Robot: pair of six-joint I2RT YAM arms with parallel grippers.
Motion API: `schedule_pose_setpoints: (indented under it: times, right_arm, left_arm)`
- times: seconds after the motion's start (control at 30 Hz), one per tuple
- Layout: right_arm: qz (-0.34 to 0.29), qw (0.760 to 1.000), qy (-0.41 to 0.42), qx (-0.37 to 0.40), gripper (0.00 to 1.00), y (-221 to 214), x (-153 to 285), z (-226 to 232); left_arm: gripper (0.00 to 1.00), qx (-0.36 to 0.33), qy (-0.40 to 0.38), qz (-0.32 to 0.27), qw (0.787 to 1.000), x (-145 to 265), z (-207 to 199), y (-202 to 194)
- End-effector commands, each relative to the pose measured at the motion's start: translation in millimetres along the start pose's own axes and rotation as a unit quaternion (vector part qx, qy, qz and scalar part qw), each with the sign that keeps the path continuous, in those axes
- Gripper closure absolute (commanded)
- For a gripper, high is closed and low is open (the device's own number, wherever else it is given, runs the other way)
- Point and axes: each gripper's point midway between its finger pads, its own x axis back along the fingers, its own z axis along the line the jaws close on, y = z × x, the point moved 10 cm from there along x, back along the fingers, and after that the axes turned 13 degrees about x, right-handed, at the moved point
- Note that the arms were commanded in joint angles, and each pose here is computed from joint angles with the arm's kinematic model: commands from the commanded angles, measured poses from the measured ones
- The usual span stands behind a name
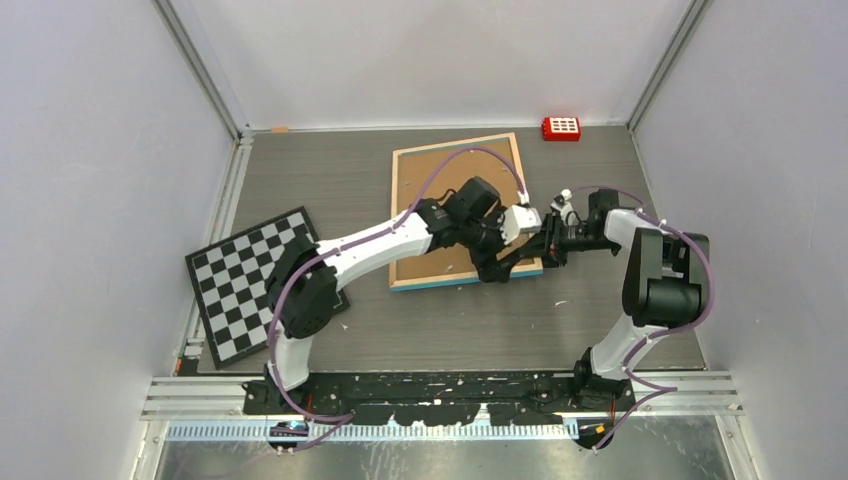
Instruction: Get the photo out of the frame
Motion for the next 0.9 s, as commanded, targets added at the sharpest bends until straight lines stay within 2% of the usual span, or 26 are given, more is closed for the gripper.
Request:
schedule_pose_setpoints:
  times: [0.0, 0.13, 0.37, 0.67, 0.87]
  right_arm:
    - [0.017, 0.995, -0.098, -0.025, 1.00, -2.1, 22.3, 17.1]
    - [0.012, 0.990, -0.139, -0.002, 1.00, 4.1, 40.2, 32.8]
    - [0.033, 0.972, -0.215, 0.086, 0.99, 10.6, 76.0, 68.9]
    - [0.035, 0.921, -0.334, 0.200, 1.00, 31.4, 122.6, 108.8]
    - [0.037, 0.885, -0.393, 0.247, 0.99, 50.2, 150.9, 135.0]
  left_arm:
    - [0.21, 0.042, 0.029, -0.062, 0.997, 68.4, -2.8, 39.1]
    - [0.01, 0.070, 0.062, -0.077, 0.993, 110.8, 3.6, 40.2]
    - [0.00, 0.068, 0.147, -0.091, 0.983, 162.0, 6.2, 20.7]
    - [0.00, 0.082, 0.212, -0.092, 0.970, 192.3, 9.0, -4.2]
    - [0.00, 0.084, 0.240, -0.079, 0.964, 206.0, 15.1, -14.6]
